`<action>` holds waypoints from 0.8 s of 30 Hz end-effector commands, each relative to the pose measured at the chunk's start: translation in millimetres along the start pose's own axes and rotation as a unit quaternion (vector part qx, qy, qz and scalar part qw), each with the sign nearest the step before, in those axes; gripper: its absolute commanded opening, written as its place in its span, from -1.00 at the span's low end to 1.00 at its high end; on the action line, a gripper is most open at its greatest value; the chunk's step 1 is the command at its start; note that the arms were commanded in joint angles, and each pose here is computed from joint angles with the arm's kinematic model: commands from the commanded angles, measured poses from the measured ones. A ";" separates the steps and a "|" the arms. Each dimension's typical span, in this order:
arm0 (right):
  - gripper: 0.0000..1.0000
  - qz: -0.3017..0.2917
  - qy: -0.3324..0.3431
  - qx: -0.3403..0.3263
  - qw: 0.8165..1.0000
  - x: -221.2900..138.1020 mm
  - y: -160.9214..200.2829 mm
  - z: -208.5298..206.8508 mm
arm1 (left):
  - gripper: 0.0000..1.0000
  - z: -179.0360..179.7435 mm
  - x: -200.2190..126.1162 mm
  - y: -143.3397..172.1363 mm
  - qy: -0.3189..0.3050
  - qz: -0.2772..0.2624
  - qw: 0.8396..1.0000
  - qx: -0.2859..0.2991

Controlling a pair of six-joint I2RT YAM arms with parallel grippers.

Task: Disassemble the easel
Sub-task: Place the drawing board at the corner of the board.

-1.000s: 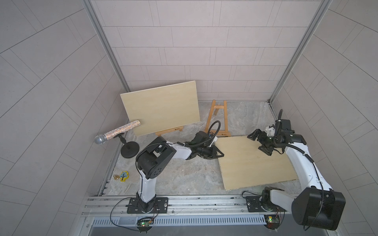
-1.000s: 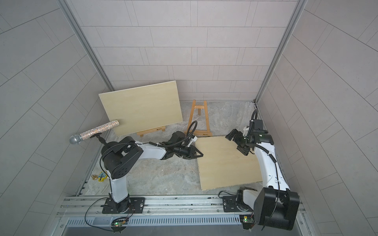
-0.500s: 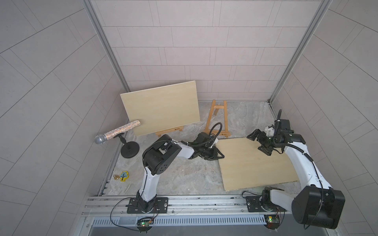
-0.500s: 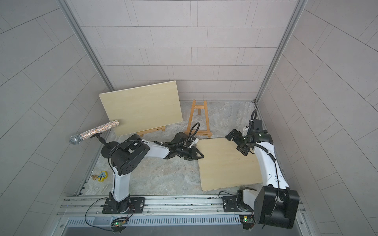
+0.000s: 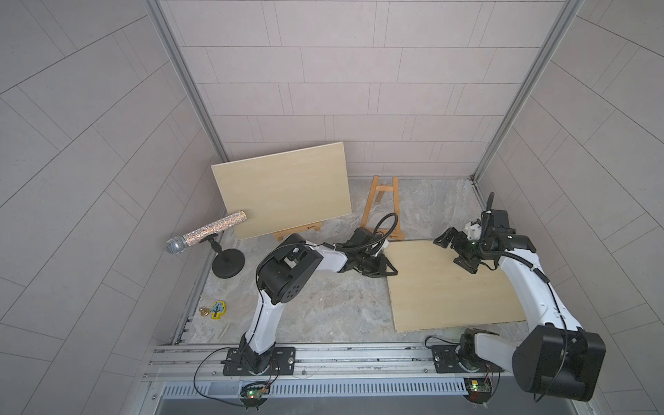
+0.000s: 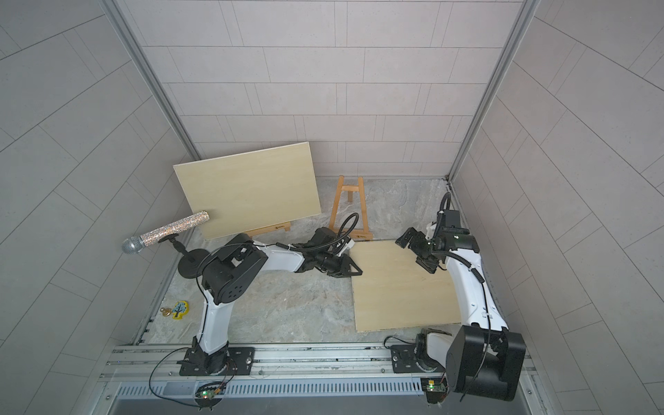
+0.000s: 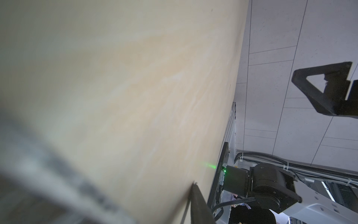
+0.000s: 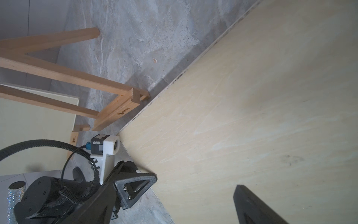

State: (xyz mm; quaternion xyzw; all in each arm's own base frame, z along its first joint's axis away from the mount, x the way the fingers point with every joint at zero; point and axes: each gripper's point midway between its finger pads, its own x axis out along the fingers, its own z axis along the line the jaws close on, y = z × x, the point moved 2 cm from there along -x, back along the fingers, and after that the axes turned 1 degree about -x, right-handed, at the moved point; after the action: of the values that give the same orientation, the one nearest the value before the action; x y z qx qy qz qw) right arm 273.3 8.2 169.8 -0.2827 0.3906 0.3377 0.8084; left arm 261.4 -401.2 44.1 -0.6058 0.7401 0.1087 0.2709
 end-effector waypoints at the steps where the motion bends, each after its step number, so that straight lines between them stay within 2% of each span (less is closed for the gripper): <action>1: 0.99 -0.023 0.026 -0.032 0.999 6.0 -21.6 -1.3 | -1.00 74.8 3.9 35.1 -0.160 0.046 0.986 0.001; 4: 0.99 -0.033 0.049 -0.052 0.997 14.5 -42.4 -2.4 | -0.89 78.7 3.7 38.5 -0.168 0.058 0.984 0.001; 10: 0.98 -0.050 0.098 -0.091 0.990 32.6 -84.1 -7.0 | -0.44 79.5 1.2 37.8 -0.178 0.061 0.982 0.003; 15: 0.97 -0.056 0.119 -0.112 0.985 55.6 -114.6 -9.7 | -0.41 78.7 -1.4 36.6 -0.183 0.060 0.981 0.007; 20: 0.96 -0.047 0.110 -0.116 0.986 88.2 -135.8 -9.6 | -0.13 78.5 -2.0 32.8 -0.186 0.054 0.981 0.009; 24: 0.96 -0.039 0.115 -0.123 0.985 106.4 -147.4 -12.1 | 0.02 76.1 -3.0 27.4 -0.189 0.047 0.981 0.014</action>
State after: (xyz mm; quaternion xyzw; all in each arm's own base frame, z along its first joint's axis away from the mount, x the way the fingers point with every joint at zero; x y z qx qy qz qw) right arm 417.5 -53.5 102.2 -0.4080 0.4362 0.3193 0.7357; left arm 254.7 -398.7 40.3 -0.5605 0.7515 0.1107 0.3299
